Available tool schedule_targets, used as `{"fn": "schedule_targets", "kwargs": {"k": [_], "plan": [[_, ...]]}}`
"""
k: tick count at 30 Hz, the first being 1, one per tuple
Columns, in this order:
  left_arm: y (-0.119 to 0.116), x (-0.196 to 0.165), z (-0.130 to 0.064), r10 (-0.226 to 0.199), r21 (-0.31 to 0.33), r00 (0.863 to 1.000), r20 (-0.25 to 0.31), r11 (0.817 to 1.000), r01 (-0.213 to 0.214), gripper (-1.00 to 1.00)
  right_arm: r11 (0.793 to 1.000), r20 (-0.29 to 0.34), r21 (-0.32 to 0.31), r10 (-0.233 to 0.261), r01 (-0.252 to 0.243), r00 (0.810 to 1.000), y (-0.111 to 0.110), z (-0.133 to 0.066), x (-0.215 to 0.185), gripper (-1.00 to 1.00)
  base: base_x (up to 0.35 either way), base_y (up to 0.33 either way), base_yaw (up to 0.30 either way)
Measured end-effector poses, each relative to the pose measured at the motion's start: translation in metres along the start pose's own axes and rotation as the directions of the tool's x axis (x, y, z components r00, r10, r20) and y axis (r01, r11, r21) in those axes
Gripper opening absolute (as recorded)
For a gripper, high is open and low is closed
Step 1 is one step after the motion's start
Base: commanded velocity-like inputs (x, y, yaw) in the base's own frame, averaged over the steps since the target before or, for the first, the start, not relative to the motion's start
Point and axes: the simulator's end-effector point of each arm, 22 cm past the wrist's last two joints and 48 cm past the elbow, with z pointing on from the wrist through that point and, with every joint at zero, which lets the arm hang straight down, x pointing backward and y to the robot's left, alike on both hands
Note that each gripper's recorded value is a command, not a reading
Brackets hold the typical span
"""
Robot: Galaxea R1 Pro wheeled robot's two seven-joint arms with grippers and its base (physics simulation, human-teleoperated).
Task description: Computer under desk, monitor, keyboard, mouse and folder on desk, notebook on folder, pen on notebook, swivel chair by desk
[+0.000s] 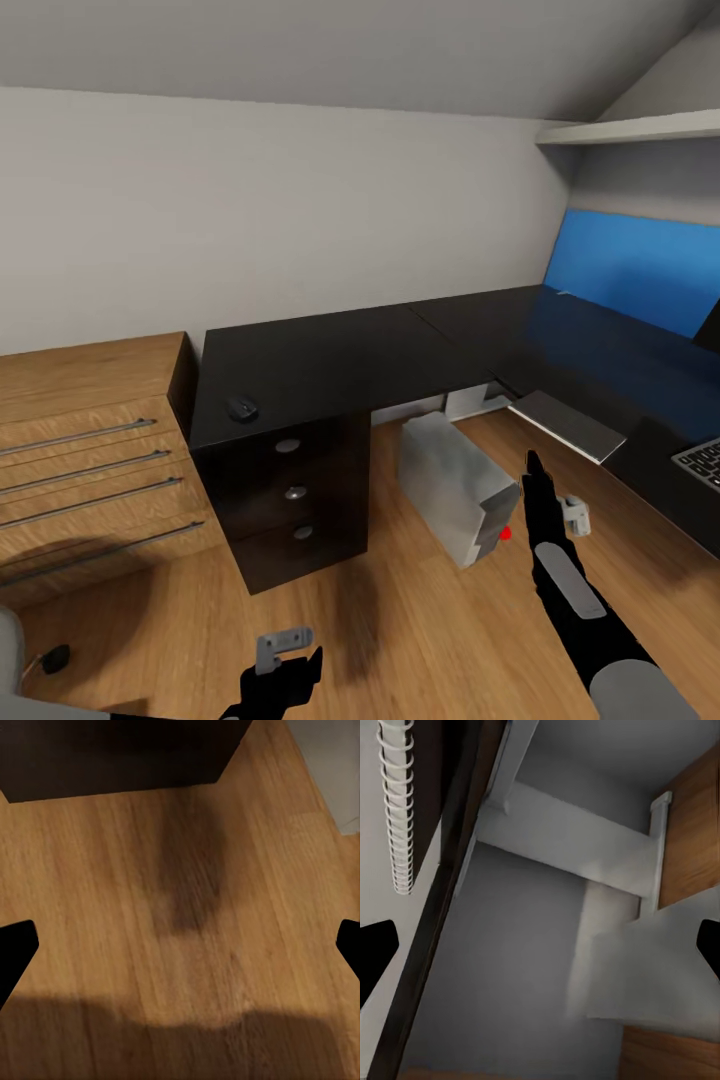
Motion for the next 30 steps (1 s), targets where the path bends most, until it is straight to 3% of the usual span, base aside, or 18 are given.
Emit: {"fn": "schedule_targets", "kwargs": {"k": [11, 16, 30], "plan": [[0.003, 0.001, 0.002, 0.01, -0.008, 1.0, 0.003, 1.0, -0.01, 1.0, 1.0, 0.035, 0.011, 0.023, -0.024, 0.999, -0.004, 0.002, -0.014, 1.0, 0.139, -0.029, 0.0], [-0.006, 0.004, 0.003, 0.014, 0.004, 1.0, 0.0, 1.0, -0.014, 1.0, 1.0, 0.039, 0.018, 0.024, -0.025, 0.999, -0.007, 0.002, -0.014, 1.0, 0.038, -0.007, 0.0], [-0.005, -0.02, -0.01, 0.022, -0.019, 1.0, 0.012, 1.0, -0.022, 1.0, 0.999, 0.037, 0.026, 0.021, -0.022, 0.999, 0.017, 0.002, -0.023, 1.0, 0.002, 0.0, 0.0]]}}
